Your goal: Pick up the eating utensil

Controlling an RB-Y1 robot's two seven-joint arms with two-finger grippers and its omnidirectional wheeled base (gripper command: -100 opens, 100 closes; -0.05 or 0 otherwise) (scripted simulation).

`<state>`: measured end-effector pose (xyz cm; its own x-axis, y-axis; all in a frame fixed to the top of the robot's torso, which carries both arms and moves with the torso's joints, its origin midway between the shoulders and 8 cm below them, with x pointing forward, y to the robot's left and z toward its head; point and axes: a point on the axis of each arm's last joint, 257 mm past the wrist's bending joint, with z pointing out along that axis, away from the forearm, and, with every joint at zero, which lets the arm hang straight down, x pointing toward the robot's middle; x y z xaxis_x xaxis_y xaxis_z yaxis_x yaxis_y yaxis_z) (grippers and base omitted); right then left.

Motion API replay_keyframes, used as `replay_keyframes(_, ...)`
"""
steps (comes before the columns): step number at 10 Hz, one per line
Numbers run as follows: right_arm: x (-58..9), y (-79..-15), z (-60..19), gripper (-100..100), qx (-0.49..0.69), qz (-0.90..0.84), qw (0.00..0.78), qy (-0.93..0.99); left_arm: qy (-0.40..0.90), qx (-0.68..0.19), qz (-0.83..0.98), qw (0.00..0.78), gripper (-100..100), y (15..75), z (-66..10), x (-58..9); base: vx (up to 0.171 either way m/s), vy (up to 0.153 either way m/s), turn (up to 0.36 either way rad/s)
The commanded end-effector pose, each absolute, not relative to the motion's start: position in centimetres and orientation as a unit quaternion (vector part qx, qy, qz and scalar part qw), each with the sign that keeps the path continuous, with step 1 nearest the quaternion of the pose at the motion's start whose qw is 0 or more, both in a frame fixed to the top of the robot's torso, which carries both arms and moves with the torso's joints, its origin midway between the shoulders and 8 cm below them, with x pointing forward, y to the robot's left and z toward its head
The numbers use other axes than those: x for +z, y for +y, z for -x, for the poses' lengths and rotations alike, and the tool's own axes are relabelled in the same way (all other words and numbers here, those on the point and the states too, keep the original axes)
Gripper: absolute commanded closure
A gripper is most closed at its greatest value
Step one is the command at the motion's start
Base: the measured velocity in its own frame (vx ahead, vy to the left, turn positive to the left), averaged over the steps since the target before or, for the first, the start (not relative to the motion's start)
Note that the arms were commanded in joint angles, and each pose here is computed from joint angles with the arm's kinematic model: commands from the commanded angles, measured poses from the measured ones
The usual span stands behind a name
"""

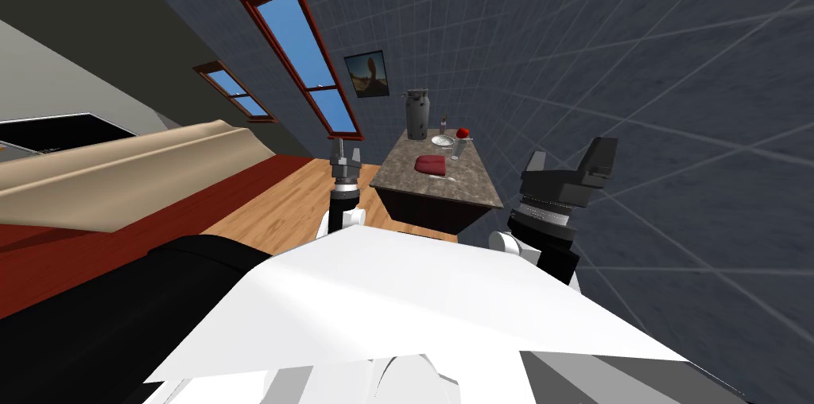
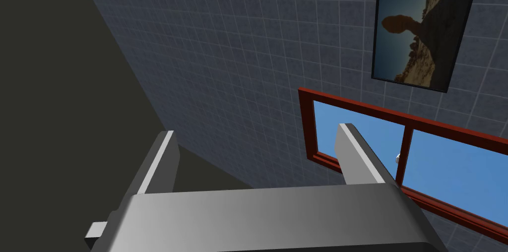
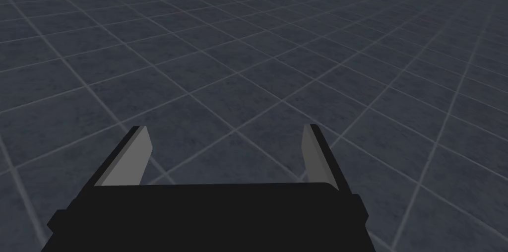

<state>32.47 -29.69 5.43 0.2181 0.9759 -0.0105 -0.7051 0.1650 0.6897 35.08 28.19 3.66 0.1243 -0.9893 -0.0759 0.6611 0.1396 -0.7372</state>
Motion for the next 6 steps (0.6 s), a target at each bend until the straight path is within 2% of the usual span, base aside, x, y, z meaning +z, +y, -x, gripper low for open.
replay_keyframes(1,5.0,-28.9,-32.7,-100,0.582,-0.276,0.720,0.258,0.293,-0.593,0.280,0.696,0,28.2,-35.1,3.7,-0.016,0.038,-0.024)
replay_keyframes(6,2.9,-26.5,-33.2,-100,0.588,-0.252,0.698,0.322,0.293,-0.593,0.280,0.696,0,28.2,-35.1,3.7,-0.044,0.081,-0.022)
